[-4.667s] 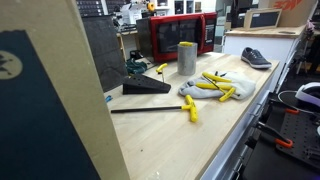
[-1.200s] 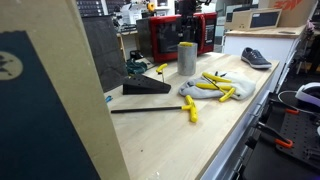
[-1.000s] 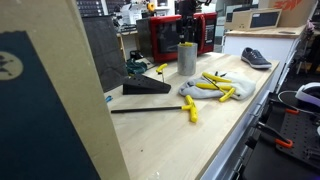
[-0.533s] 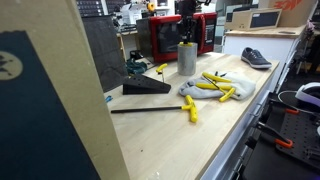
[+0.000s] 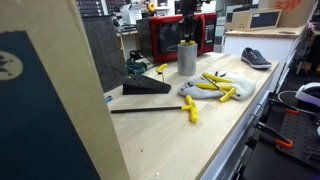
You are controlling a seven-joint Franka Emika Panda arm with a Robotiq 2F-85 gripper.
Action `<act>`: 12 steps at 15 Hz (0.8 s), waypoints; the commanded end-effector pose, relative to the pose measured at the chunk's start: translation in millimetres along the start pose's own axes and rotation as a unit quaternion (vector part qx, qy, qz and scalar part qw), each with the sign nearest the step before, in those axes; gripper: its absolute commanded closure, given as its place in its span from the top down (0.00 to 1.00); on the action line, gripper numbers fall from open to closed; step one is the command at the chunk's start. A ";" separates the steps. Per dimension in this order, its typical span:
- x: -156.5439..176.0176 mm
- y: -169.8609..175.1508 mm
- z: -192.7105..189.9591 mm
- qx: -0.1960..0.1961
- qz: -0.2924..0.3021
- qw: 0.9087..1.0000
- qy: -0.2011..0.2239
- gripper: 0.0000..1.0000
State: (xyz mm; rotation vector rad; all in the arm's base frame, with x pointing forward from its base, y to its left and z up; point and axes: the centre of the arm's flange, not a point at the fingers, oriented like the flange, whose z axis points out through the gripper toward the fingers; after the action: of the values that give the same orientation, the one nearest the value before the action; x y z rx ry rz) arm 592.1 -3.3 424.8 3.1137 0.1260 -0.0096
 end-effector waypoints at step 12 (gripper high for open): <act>-39.3 4.0 -128.3 0.075 0.013 0.988 0.131 0.04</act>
State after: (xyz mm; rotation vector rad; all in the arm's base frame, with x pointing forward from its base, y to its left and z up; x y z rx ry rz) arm 564.2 -9.0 539.2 3.1753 0.1346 0.3328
